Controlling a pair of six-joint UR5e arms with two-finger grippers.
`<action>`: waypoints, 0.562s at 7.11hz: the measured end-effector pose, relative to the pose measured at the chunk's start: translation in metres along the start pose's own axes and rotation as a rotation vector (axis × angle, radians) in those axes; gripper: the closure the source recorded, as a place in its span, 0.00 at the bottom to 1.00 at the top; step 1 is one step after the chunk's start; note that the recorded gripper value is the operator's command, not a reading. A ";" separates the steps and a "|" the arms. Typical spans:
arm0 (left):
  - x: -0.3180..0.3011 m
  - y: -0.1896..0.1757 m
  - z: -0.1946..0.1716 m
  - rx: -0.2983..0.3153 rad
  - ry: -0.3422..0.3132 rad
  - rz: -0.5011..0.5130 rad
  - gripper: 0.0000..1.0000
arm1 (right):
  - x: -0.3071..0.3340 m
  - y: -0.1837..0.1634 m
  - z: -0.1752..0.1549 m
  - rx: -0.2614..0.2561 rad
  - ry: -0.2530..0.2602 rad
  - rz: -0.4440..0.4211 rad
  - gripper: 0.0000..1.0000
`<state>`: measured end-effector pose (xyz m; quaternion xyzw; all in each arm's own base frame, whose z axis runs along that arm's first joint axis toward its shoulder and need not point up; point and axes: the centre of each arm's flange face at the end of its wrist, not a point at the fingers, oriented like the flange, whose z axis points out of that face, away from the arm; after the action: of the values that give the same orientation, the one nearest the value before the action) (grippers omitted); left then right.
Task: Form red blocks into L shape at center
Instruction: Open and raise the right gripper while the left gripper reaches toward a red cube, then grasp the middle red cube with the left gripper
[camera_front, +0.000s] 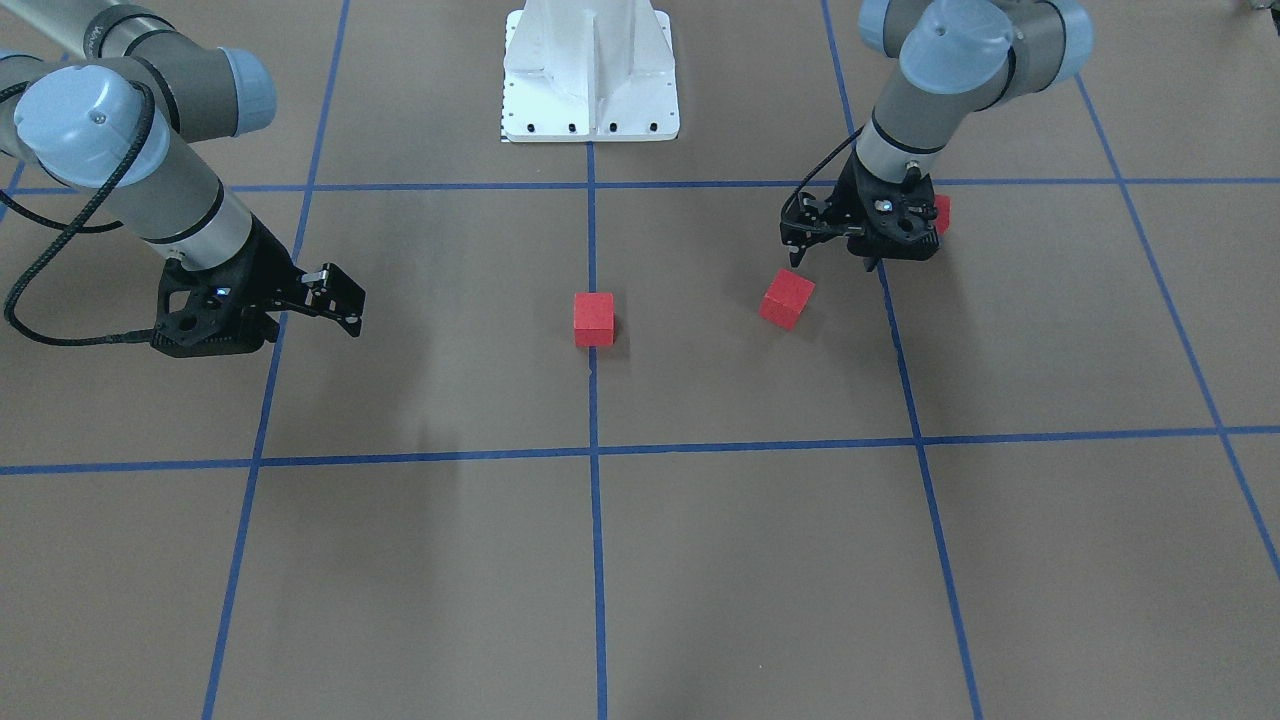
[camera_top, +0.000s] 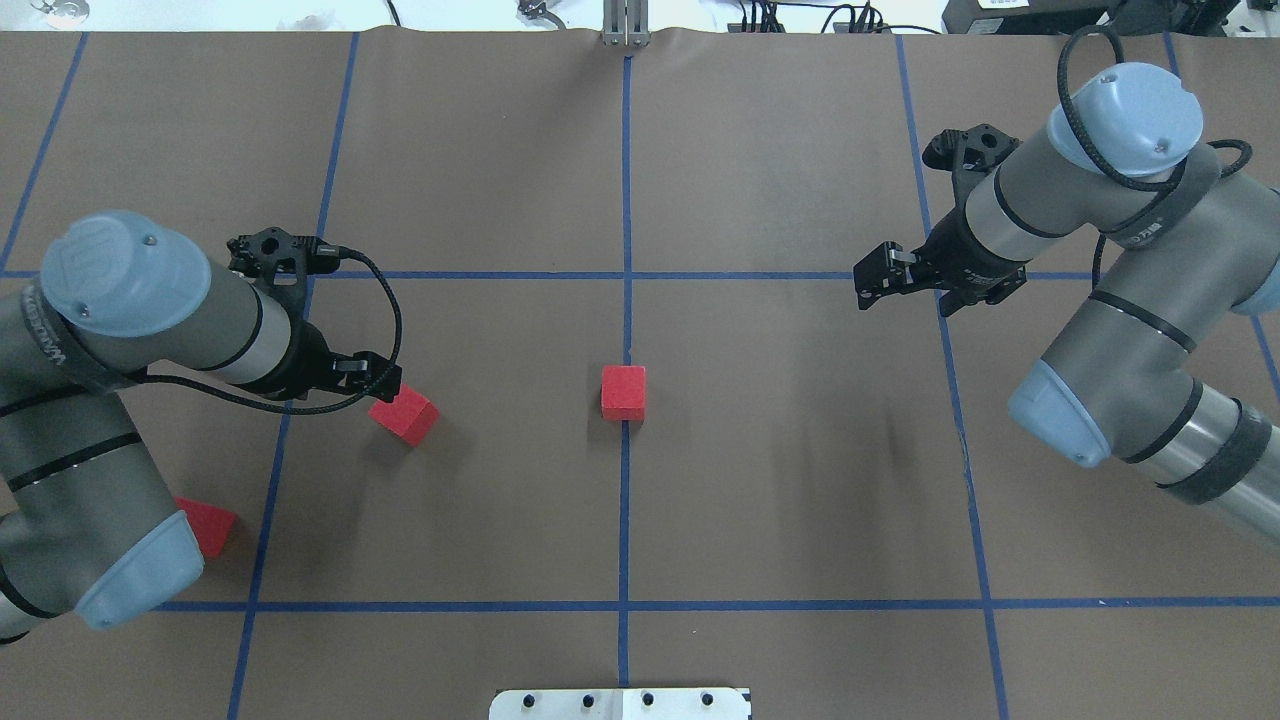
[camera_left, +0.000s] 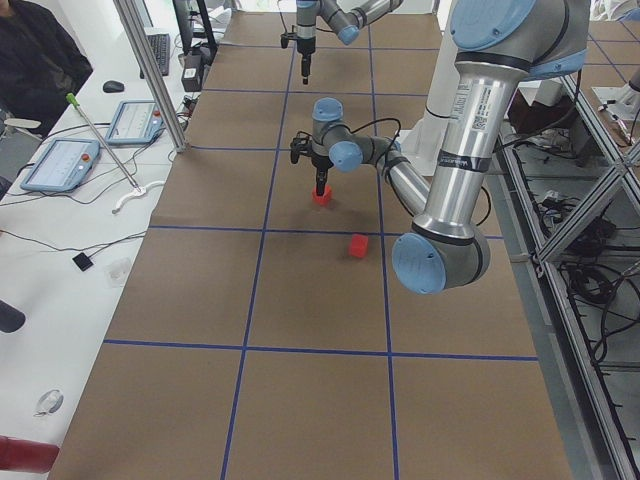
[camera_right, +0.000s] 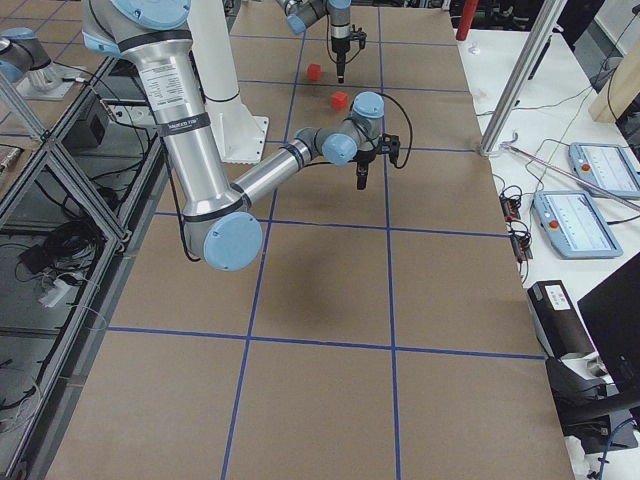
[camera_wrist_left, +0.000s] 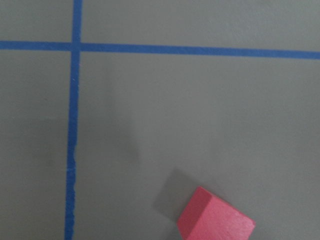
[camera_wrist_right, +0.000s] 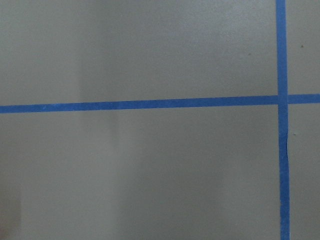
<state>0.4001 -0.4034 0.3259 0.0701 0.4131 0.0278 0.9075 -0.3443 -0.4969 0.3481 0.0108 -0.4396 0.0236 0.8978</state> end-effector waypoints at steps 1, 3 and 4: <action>0.010 0.007 0.006 0.035 -0.027 0.096 0.00 | 0.000 0.000 0.000 0.000 0.001 0.000 0.01; 0.021 0.016 0.017 0.042 -0.056 0.307 0.00 | 0.001 0.000 0.002 -0.001 0.004 0.001 0.01; 0.023 0.016 0.026 0.027 -0.071 0.386 0.00 | 0.003 -0.001 0.004 -0.003 0.007 0.001 0.01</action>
<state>0.4347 -0.3879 0.3280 0.1609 0.3601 0.1932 0.8984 -0.3457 -0.4978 0.3525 0.0092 -0.4364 0.0235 0.8994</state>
